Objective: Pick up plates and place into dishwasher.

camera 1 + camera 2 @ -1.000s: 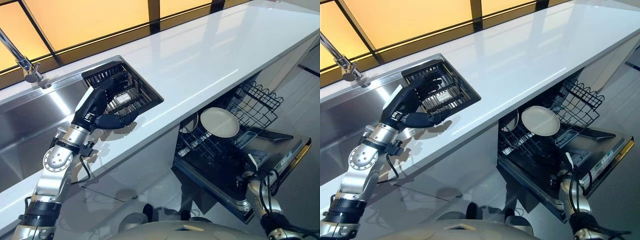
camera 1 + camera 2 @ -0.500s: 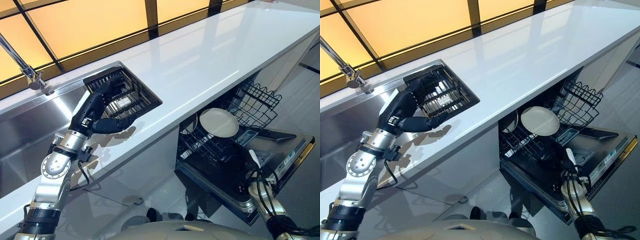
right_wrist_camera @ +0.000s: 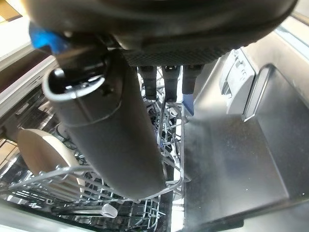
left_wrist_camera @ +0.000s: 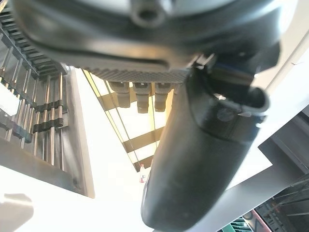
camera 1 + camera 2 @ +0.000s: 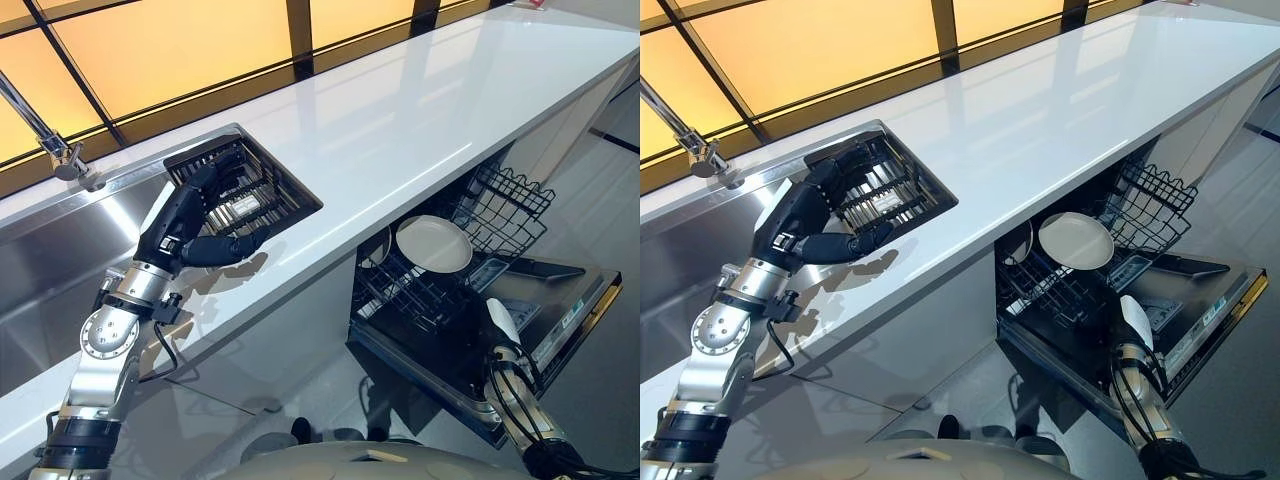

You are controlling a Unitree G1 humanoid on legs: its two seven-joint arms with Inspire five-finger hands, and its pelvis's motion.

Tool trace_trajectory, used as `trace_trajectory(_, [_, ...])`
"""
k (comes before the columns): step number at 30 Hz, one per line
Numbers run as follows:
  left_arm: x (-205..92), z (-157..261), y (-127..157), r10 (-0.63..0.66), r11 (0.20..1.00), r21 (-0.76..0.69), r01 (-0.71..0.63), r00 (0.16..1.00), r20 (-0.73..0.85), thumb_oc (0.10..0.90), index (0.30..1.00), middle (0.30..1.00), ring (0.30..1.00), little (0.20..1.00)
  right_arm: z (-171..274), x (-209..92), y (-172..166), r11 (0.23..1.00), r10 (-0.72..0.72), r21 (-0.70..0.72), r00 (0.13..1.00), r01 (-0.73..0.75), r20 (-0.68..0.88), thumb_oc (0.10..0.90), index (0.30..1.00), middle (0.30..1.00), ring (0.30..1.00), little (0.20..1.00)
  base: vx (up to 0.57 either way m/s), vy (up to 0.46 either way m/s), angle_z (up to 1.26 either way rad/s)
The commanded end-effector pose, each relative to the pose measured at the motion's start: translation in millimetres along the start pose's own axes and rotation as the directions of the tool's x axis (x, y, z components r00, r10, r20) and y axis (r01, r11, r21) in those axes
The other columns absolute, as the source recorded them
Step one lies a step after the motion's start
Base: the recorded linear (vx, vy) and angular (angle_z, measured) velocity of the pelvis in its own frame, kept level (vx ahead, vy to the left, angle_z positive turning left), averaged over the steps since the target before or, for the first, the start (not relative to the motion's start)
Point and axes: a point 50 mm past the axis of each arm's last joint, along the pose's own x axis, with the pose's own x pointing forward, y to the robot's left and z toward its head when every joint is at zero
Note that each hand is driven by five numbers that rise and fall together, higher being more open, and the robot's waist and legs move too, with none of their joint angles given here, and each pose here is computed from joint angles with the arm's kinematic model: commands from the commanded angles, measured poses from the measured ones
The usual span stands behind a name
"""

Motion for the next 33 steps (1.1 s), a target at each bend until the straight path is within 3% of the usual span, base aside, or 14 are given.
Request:
trace_trajectory(1, [13.9,42.9,12.3,0.026,0.997,0.065,-0.043,0.970,0.240,0.800,0.900,0.900,0.900,0.900,47.3,23.9,-58.2,0.907,-0.365,-0.118,0.894,0.404,0.259,0.800,0.900,0.900,0.900,0.900,0.00,0.000,0.00])
trace_trajectory(2, [13.6,43.7,12.8,0.027,0.997,0.062,-0.044,0.970,0.241,0.800,0.900,0.900,0.900,0.900,50.8,23.3,-65.6,0.843,-0.411,-0.206,0.843,0.496,0.348,0.800,0.900,0.900,0.900,0.900,0.00,0.000,0.00])
trace_trajectory(3, [14.1,46.2,11.2,0.024,0.997,0.060,-0.040,0.970,0.244,0.800,0.900,0.900,0.900,0.900,67.7,18.1,-81.1,0.696,-0.525,-0.194,0.675,0.691,0.518,0.800,0.900,0.900,0.900,0.900,0.00,0.000,0.00])
trace_trajectory(4, [13.2,46.6,10.6,0.023,0.998,0.059,-0.038,0.970,0.243,0.800,0.900,0.900,0.900,0.900,81.4,13.8,-88.4,0.627,-0.545,-0.156,0.573,0.763,0.612,0.800,0.900,0.900,0.900,0.900,0.00,0.000,0.00])
trace_trajectory(5, [11.8,46.0,12.1,0.020,0.998,0.059,-0.035,0.970,0.243,0.800,0.900,0.900,0.900,0.900,91.0,9.0,-95.4,0.580,-0.556,-0.101,0.484,0.808,0.676,0.800,0.900,0.900,0.900,0.900,0.00,0.000,0.00])
trace_trajectory(7, [8.4,44.9,16.8,0.013,0.998,0.058,-0.028,0.970,0.244,0.800,0.900,0.900,0.900,0.900,92.7,3.9,-101.3,0.522,-0.550,-0.061,0.391,0.851,0.738,0.800,0.900,0.900,0.900,0.900,0.00,0.007,-0.04])
trace_trajectory(14, [5.2,53.5,25.1,0.014,0.998,0.059,-0.030,0.967,0.256,0.800,0.900,0.900,0.900,0.900,68.4,4.5,-106.9,0.511,-0.569,-0.082,0.408,0.856,0.714,0.800,0.900,0.900,0.900,0.900,0.00,0.000,0.00])
trace_trajectory(15, [5.1,54.3,26.2,0.018,0.998,0.059,-0.034,0.966,0.259,0.800,0.900,0.900,0.900,0.900,60.3,5.9,-108.7,0.579,-0.635,-0.031,0.474,0.815,0.610,0.800,0.900,0.900,0.900,0.900,0.00,0.000,0.00])
trace_trajectory(18, [5.1,54.8,27.0,0.023,0.997,0.061,-0.040,0.965,0.262,0.800,0.900,0.900,0.900,0.900,40.8,10.1,-107.3,0.659,-0.709,0.065,0.591,0.749,0.384,0.800,0.900,0.900,0.900,0.900,0.00,0.000,0.00])
trace_trajectory(19, [7.1,56.7,27.0,0.029,0.997,0.061,-0.047,0.964,0.265,0.800,0.900,0.900,0.900,0.900,32.5,11.4,-101.9,0.679,-0.722,0.109,0.632,0.726,0.282,0.800,0.900,0.900,0.900,0.900,0.00,0.000,0.00])
trace_trajectory(22, [9.4,59.2,28.2,0.034,0.997,0.063,-0.052,0.964,0.265,0.800,0.900,0.900,0.900,0.900,26.1,12.7,-94.4,0.700,-0.711,0.104,0.678,0.706,0.184,0.800,0.900,0.900,0.900,0.900,0.00,0.009,-0.04])
trace_trajectory(33, [14.7,61.4,29.6,0.012,0.996,0.077,-0.034,0.963,0.270,0.800,0.900,0.900,0.900,0.900,1.7,16.6,-129.1,0.607,-0.795,0.033,0.607,0.794,0.006,0.800,0.900,0.900,0.900,0.900,0.00,-0.006,-0.02])
